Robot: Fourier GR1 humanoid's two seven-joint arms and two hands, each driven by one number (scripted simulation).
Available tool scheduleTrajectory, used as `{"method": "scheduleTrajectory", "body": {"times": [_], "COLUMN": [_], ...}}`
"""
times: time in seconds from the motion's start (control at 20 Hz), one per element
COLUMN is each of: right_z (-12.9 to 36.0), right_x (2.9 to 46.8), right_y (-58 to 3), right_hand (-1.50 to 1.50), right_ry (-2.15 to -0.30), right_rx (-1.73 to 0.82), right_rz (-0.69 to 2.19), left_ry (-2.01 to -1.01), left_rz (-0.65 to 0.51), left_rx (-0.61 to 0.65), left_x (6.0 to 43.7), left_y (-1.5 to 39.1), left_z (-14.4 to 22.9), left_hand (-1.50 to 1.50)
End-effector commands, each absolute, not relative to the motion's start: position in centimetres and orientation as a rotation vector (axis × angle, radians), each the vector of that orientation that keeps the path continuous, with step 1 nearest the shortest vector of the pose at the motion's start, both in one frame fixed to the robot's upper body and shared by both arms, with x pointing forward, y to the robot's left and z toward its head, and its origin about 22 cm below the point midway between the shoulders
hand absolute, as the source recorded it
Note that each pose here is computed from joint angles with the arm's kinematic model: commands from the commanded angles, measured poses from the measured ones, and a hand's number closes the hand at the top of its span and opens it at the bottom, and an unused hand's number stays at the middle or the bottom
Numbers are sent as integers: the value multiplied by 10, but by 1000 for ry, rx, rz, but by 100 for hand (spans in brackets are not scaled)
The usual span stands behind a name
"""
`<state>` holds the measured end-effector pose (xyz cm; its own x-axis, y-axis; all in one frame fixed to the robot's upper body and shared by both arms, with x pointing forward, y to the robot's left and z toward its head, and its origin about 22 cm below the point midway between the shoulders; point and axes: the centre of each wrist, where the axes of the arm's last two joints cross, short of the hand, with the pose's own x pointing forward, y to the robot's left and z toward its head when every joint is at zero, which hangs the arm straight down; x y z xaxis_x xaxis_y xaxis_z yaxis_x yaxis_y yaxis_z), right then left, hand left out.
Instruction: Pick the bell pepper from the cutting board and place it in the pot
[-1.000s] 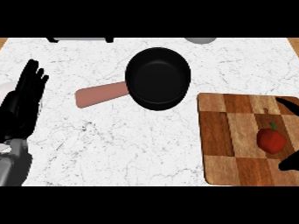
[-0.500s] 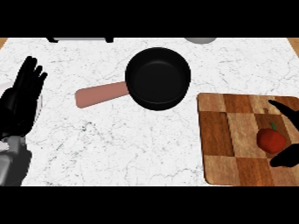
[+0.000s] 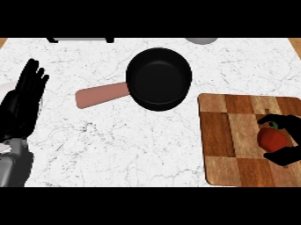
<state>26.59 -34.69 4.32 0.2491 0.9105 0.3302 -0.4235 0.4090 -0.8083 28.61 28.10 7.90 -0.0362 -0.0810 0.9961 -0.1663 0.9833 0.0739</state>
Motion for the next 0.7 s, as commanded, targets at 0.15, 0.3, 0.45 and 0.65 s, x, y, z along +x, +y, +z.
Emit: {"method": "scheduleTrajectory", "body": {"times": [0.15,0.3,0.45,0.65], "right_z": [23,42,11,42], "right_x": [267,258,260,261], "right_y": [-344,-339,-339,-183], "right_hand": [150,150,150,150], "right_ry": [-943,-948,-964,-1196], "right_rx": [-660,-640,-654,-492], "right_rz": [1068,1075,1072,1287], "left_ry": [-1607,-1624,-1611,-1623], "left_rz": [80,68,77,44], "left_rx": [185,204,203,179], "left_x": [290,292,280,286], "left_y": [266,274,292,271], "left_z": [76,91,72,86], "left_hand": [0,0,0,0]}}
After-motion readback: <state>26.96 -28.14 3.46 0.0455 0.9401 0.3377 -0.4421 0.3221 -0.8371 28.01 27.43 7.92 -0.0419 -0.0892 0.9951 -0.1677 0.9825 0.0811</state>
